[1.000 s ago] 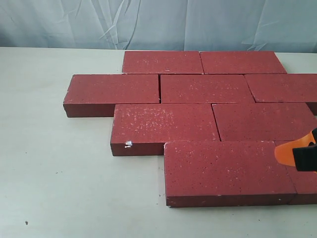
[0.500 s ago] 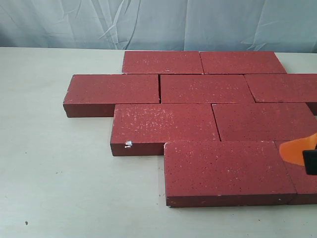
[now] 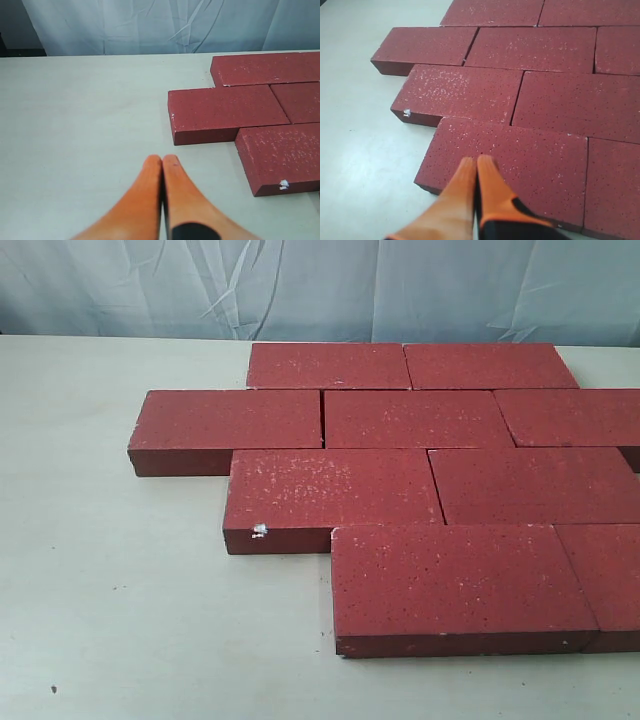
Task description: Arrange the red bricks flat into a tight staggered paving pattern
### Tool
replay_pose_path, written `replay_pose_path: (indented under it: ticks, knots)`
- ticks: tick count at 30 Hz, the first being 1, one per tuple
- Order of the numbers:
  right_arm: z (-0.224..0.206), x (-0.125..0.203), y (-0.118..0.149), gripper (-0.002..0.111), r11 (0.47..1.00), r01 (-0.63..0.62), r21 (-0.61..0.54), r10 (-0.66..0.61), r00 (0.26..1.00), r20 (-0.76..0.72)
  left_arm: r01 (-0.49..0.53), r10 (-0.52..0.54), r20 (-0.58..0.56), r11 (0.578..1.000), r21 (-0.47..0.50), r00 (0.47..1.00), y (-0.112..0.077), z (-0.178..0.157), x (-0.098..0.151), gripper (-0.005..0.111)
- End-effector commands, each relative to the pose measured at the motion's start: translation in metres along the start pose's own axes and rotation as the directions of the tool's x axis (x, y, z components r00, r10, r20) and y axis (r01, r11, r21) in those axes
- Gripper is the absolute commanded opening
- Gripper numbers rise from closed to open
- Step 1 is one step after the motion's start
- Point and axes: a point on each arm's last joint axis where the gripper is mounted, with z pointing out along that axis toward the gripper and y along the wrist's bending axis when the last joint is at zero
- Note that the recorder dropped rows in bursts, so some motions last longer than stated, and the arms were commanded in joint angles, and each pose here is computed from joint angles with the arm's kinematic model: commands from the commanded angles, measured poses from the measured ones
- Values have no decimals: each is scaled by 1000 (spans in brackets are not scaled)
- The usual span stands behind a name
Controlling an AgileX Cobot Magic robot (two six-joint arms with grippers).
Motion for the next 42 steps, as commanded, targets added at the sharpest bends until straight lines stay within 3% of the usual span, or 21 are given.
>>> replay_pose_path:
  ticks: [1, 9, 21, 42]
  knots:
    - [-3, 1, 1, -1, 1000, 2, 2, -2, 1000, 19, 3, -2, 15, 1000, -4, 1000, 0, -1, 0, 0]
    - [-1, 3, 0, -1, 1000, -2, 3, 2, 1000, 13, 3, -2, 15, 1000, -4, 1000, 0, -1, 0, 0]
    - [16, 42, -11, -1, 999, -29, 19, 30, 999, -16, 1, -1, 14, 1000, -6, 1000, 0, -1, 0, 0]
    - [3, 61, -5, -1, 1000, -12, -3, 12, 995, 94, 0, 0, 14, 1000, -7, 1000, 0, -1, 0, 0]
